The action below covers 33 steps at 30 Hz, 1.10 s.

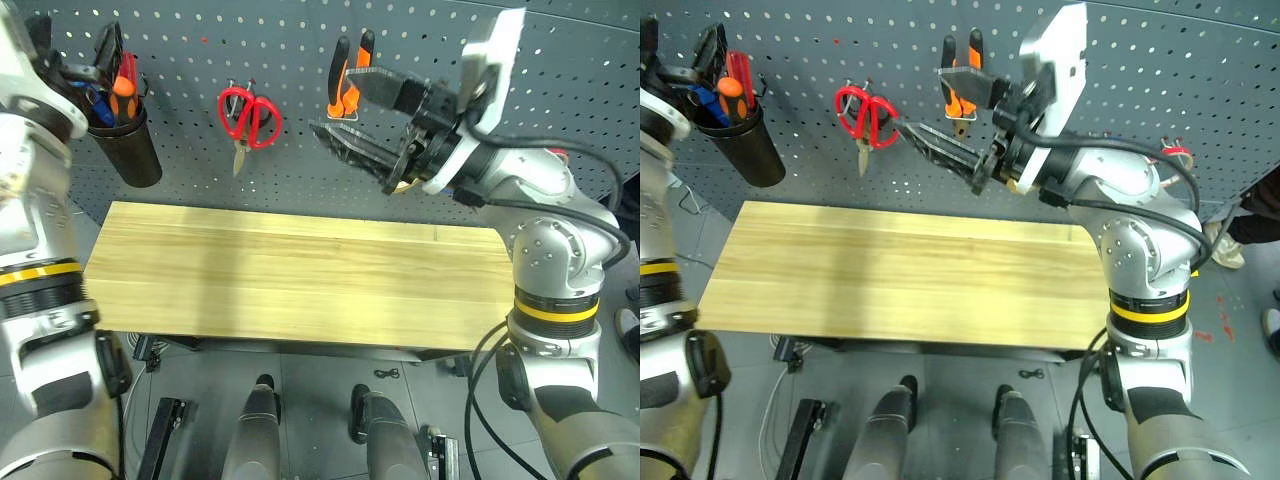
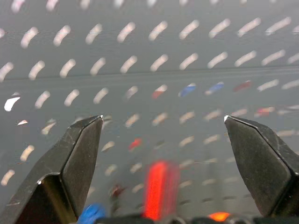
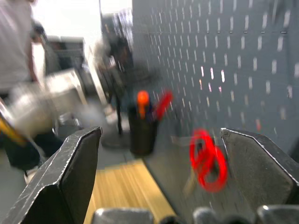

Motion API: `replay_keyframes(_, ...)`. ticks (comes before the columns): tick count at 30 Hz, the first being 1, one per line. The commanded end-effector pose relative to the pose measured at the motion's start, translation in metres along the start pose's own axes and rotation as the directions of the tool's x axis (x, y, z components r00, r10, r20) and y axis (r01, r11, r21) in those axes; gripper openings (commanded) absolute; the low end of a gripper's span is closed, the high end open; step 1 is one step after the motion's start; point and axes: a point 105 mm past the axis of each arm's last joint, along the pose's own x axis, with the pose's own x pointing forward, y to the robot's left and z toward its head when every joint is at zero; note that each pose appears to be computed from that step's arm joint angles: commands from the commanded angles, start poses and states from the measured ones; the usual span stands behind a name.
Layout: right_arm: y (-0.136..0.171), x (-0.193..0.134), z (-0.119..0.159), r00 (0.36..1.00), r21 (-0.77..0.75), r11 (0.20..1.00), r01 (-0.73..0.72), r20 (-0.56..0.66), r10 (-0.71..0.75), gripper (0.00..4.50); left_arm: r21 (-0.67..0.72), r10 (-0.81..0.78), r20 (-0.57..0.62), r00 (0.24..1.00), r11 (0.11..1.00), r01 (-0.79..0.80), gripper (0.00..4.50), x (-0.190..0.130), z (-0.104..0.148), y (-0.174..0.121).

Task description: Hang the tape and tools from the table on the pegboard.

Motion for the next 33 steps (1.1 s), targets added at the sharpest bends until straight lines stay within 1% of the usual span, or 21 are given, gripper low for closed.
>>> replay_keyframes(1,-0.008,-0.026,0.001,1.0,-0.061,0.998,0.02,-0.008,-0.02,4.5,-0.062,-0.266,-0.012,0.964,0.962,0.265,4.42,-0.001,0.024,-0.044)
replay_keyframes(4,-0.006,-0.033,-0.007,0.999,-0.06,0.998,0.023,-0.039,-0.025,4.5,-0.171,-0.44,-0.079,0.894,0.89,0.423,4.42,-0.013,0.013,-0.078)
replay_keyframes(6,-0.001,-0.038,-0.016,0.997,-0.051,0.999,0.017,-0.076,-0.02,4.5,-0.226,-0.549,-0.151,0.822,0.829,0.512,4.42,-0.028,-0.002,-0.101)
replay_keyframes(8,0.008,-0.047,-0.033,0.987,-0.033,0.999,0.008,-0.162,-0.013,4.5,-0.311,-0.633,-0.267,0.727,0.771,0.556,4.42,-0.053,-0.032,-0.122)
replay_keyframes(9,0.012,-0.052,-0.04,0.982,-0.032,0.999,0.007,-0.191,-0.012,4.5,-0.332,-0.653,-0.324,0.685,0.756,0.564,4.42,-0.065,-0.046,-0.128)
replay_keyframes(11,0.018,-0.059,-0.05,0.973,-0.008,1.0,0.022,-0.231,-0.023,4.5,-0.34,-0.656,-0.408,0.635,0.755,0.56,4.42,-0.084,-0.071,-0.135)
replay_keyframes(12,0.02,-0.066,-0.064,0.956,-0.004,0.999,0.053,-0.29,-0.052,4.5,-0.346,-0.644,-0.461,0.611,0.764,0.544,4.42,-0.094,-0.089,-0.139)
replay_keyframes(13,0.025,-0.075,-0.081,0.932,0.009,0.996,0.087,-0.355,-0.079,4.5,-0.363,-0.625,-0.496,0.603,0.78,0.509,4.42,-0.104,-0.109,-0.144)
replay_keyframes(14,0.029,-0.081,-0.092,0.913,0.013,0.994,0.109,-0.397,-0.095,4.5,-0.373,-0.611,-0.516,0.6,0.791,0.485,4.42,-0.112,-0.121,-0.147)
replay_keyframes(15,0.031,-0.085,-0.098,0.902,0.015,0.992,0.122,-0.419,-0.104,4.5,-0.376,-0.603,-0.525,0.601,0.797,0.472,4.42,-0.115,-0.127,-0.149)
replay_keyframes(16,0.033,-0.091,-0.109,0.88,0.006,0.988,0.151,-0.455,-0.132,4.5,-0.375,-0.601,-0.546,0.583,0.798,0.472,4.42,-0.124,-0.138,-0.154)
replay_keyframes(18,0.031,-0.111,-0.145,0.795,-0.013,0.966,0.257,-0.565,-0.219,4.5,-0.372,-0.582,-0.597,0.553,0.811,0.453,4.42,-0.142,-0.172,-0.165)
replay_keyframes(20,0.03,-0.125,-0.169,0.73,-0.035,0.946,0.323,-0.627,-0.273,4.5,-0.364,-0.57,-0.623,0.536,0.818,0.446,4.42,-0.154,-0.195,-0.175)
replay_keyframes(22,0.027,-0.136,-0.183,0.685,-0.052,0.924,0.38,-0.655,-0.319,4.5,-0.369,-0.569,-0.632,0.527,0.818,0.441,4.42,-0.162,-0.211,-0.182)
replay_keyframes(25,0.021,-0.147,-0.199,0.638,-0.077,0.887,0.455,-0.667,-0.385,4.5,-0.358,-0.552,-0.639,0.536,0.83,0.428,4.42,-0.168,-0.23,-0.19)
replay_keyframes(29,0.024,-0.156,-0.215,0.587,-0.103,0.846,0.523,-0.675,-0.446,4.5,-0.37,-0.531,-0.642,0.554,0.847,0.383,4.42,-0.171,-0.246,-0.199)
replay_keyframes(33,0.022,-0.157,-0.216,0.577,-0.123,0.819,0.561,-0.652,-0.493,4.5,-0.369,-0.524,-0.64,0.562,0.851,0.374,4.42,-0.171,-0.251,-0.202)
